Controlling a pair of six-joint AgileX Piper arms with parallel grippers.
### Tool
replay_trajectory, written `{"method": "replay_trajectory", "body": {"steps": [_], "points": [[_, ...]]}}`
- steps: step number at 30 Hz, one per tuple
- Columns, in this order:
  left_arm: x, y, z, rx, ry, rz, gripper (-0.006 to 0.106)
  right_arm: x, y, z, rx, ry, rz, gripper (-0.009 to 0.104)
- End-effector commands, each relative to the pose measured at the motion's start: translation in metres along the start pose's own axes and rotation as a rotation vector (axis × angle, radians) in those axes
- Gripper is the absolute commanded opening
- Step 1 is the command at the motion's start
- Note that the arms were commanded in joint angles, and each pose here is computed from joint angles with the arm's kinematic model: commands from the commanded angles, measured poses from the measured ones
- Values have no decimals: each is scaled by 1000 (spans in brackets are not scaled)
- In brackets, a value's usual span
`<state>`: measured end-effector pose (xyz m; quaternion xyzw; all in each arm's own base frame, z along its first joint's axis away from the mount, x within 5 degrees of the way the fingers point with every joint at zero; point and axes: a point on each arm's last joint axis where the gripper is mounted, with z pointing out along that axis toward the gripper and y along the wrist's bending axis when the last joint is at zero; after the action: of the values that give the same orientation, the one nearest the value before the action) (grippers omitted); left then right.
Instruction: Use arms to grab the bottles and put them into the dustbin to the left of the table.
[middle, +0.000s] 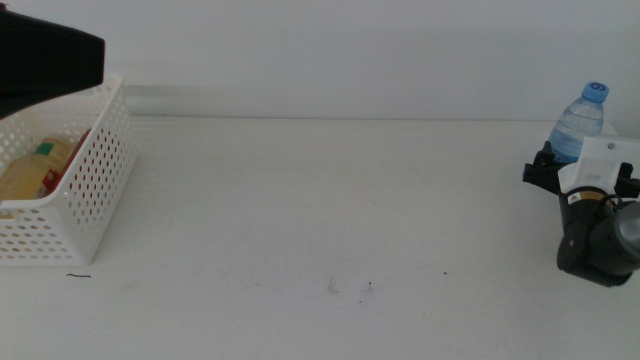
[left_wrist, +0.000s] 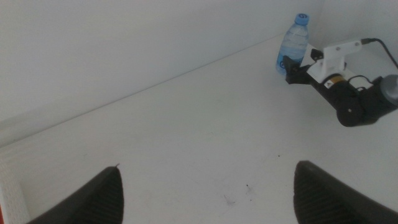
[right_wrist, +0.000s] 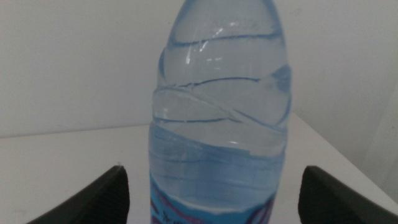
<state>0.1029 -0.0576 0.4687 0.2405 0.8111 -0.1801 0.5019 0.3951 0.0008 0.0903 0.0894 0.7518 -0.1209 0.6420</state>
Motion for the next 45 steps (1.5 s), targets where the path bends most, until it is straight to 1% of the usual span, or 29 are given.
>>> {"method": "replay_trajectory", "body": {"steps": [1,4,9,11,13,14,16,17,18,19,20,22,25,26,29,32,33,36,39,45], "points": [[-2,-2,-2,7,-23,-2,94,1,-2,10,27,14,-15,86],[-2,-2,-2,7,-23,-2,94,2,-2,19,60,15,-29,86],[-2,-2,-2,7,-23,-2,94,5,-6,37,86,-5,-17,86],[-2,-2,-2,7,-23,-2,94,6,-6,45,80,3,-16,86],[-2,-2,-2,7,-23,-2,94,6,-4,52,60,26,-35,83],[-2,-2,-2,7,-23,-2,94,6,-2,56,42,41,-56,78],[-2,-2,-2,7,-23,-2,94,3,2,62,18,63,-97,56],[-2,-2,-2,7,-23,-2,94,1,5,64,9,68,-115,37],[-3,-2,-2,10,-24,-4,94,-2,7,64,4,59,-136,14],[-3,-2,-2,10,-24,-4,94,-4,11,63,-7,48,-147,-4],[-2,-2,-2,8,-24,-3,94,-10,18,60,-21,35,-144,0],[-2,-2,-2,8,-24,-3,94,-28,37,52,-70,17,-141,0],[-2,-1,-2,4,-22,-1,94,-64,83,26,-214,-28,-148,-2],[-2,-1,-2,-1,-21,2,94,-79,103,11,-282,-62,-145,-2],[-2,-1,-2,-5,-20,4,94,-103,150,-22,-469,-116,-109,-2],[-2,-1,-2,-5,-20,4,94,-106,197,-51,-654,-146,-73,-2],[-2,-1,-2,-5,-20,4,94,-102,211,-59,-698,-147,-77,-2],[-2,-1,-3,-4,-22,5,94,-88,247,-78,-782,-146,-85,-2],[-2,-1,-3,-4,-22,5,94,-74,276,-88,-840,-131,-98,-2],[-2,-1,-3,-4,-22,5,94,-48,314,-94,-907,-62,-172,-2]]}}
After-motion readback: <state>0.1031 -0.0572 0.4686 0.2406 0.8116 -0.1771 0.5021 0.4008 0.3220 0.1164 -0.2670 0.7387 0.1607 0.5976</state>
